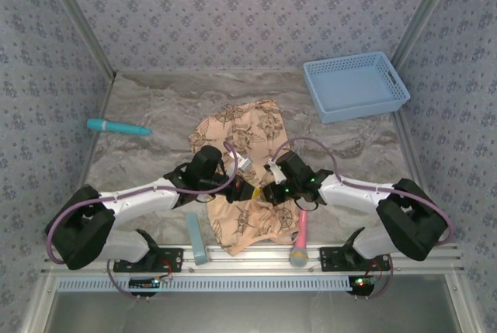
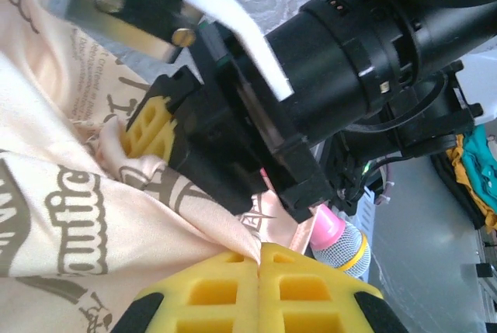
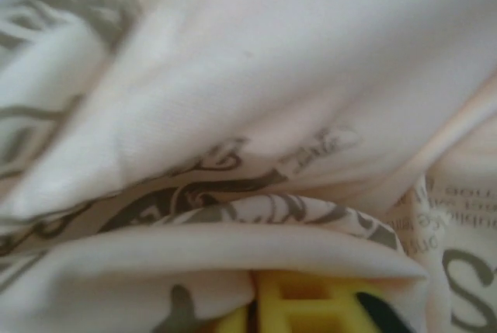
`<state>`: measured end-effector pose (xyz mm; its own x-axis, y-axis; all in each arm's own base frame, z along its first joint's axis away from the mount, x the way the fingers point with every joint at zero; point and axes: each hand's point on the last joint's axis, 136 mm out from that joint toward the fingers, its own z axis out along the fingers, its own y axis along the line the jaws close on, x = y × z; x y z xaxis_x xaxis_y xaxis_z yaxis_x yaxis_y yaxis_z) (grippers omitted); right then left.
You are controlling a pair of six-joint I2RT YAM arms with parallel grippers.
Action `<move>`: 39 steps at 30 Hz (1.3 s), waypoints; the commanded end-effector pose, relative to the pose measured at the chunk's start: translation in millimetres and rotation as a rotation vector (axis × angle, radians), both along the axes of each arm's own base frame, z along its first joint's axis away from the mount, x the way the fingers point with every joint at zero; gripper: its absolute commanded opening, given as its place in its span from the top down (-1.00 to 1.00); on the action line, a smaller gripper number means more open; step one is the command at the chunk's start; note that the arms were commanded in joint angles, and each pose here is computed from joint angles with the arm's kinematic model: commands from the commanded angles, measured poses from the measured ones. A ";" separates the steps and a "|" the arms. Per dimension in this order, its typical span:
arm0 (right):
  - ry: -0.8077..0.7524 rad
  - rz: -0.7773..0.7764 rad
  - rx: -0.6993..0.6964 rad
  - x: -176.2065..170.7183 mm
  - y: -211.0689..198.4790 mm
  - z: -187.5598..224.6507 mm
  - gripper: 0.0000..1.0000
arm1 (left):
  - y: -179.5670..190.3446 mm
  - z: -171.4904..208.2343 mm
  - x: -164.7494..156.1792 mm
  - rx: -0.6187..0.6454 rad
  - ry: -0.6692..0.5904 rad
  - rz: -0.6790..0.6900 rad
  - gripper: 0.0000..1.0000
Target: Fold the inside-out t-shirt
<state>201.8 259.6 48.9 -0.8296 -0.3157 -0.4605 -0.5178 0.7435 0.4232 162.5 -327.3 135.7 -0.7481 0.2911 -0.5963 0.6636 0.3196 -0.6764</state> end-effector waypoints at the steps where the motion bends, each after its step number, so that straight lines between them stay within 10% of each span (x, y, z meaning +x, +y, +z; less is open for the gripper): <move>1: -0.069 0.051 0.107 7.3 6.3 36.3 0.97 | 13.3 -17.4 19.7 0.093 0.001 0.094 0.96; 15: -0.046 0.470 0.432 -61.3 14.1 124.8 1.00 | 29.1 -93.2 69.9 0.389 0.091 0.253 0.80; 22: -0.016 0.450 0.469 -52.0 17.6 116.0 1.00 | 26.5 -82.0 53.9 0.352 0.113 0.187 0.19; 39: -0.036 0.368 0.431 -31.1 7.5 98.5 0.71 | 14.5 -26.2 11.9 0.143 0.124 0.076 0.02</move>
<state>172.7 267.3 146.2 -0.6833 -0.3627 -0.6337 -0.7291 0.2918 0.6191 177.6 -299.2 100.4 -0.8440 0.3019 -0.4432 0.5354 0.5227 -0.6635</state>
